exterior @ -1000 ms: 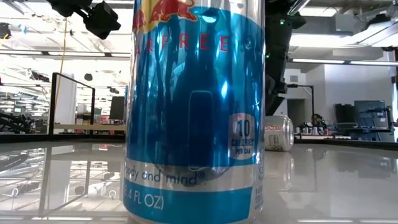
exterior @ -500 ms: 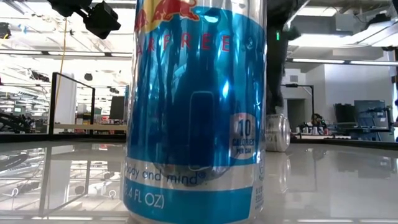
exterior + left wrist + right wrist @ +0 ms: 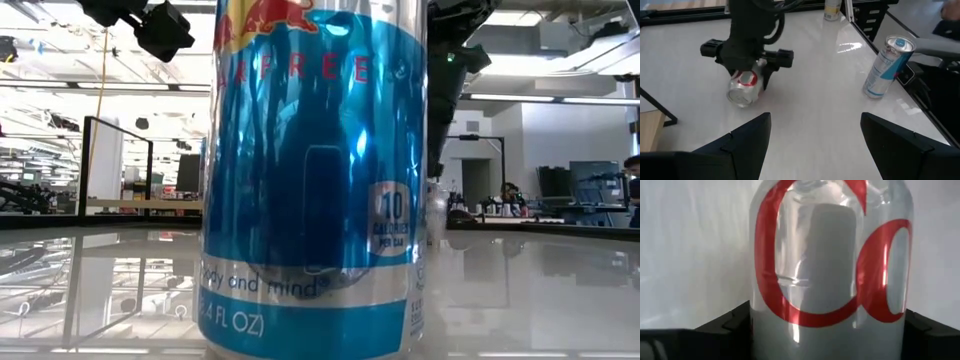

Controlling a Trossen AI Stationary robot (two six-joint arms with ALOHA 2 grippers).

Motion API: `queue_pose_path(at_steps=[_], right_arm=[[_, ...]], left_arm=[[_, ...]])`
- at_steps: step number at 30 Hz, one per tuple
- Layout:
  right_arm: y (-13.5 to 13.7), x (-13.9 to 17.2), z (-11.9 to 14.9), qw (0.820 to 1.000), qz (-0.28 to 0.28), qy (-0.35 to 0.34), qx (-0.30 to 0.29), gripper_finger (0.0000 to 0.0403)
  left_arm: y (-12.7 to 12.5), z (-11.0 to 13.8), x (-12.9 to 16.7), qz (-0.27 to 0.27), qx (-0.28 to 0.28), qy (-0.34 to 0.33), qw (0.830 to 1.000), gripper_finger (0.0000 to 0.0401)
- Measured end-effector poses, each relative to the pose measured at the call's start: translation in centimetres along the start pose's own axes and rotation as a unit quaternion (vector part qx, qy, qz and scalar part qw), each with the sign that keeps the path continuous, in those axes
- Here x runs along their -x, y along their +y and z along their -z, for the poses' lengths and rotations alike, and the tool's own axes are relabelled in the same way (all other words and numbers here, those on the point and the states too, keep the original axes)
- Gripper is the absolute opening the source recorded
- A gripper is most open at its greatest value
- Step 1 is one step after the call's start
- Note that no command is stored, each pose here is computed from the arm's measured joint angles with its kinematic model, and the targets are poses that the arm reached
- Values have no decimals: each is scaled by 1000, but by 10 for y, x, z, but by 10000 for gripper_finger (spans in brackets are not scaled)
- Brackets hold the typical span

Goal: Place canned beverage on shelf
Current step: Put the top coke soda can beside the red bull soda can on the shelf

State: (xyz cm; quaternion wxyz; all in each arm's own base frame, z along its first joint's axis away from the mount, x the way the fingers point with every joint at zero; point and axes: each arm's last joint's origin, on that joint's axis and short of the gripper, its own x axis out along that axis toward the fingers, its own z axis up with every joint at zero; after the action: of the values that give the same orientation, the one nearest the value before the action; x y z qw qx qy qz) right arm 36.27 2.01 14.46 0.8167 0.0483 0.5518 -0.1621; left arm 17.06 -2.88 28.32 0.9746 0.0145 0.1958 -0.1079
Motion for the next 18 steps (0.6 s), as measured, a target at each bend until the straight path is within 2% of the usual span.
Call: queue_pose_path(at_steps=[4,7,9,12,14,18], right_arm=[[15,21,-17,990,31,-134,8,318],[30,46,-36,965,15,-262,12,318],[38,54,-43,947,1,-321,23,318],[42,59,-51,926,-2,-377,36,318],[39,63,-57,914,17,-405,25,318],[30,64,-60,908,81,-409,28,318]], left_arm=[[0,-2,-1,-7,-1,-8,1000,293],[1,0,-9,-14,-4,-36,999,293],[2,3,-15,-30,-6,-65,997,293],[7,8,-17,-103,6,-92,990,293],[10,6,-15,-155,30,-117,980,293],[13,4,-11,-181,107,-143,967,293]])
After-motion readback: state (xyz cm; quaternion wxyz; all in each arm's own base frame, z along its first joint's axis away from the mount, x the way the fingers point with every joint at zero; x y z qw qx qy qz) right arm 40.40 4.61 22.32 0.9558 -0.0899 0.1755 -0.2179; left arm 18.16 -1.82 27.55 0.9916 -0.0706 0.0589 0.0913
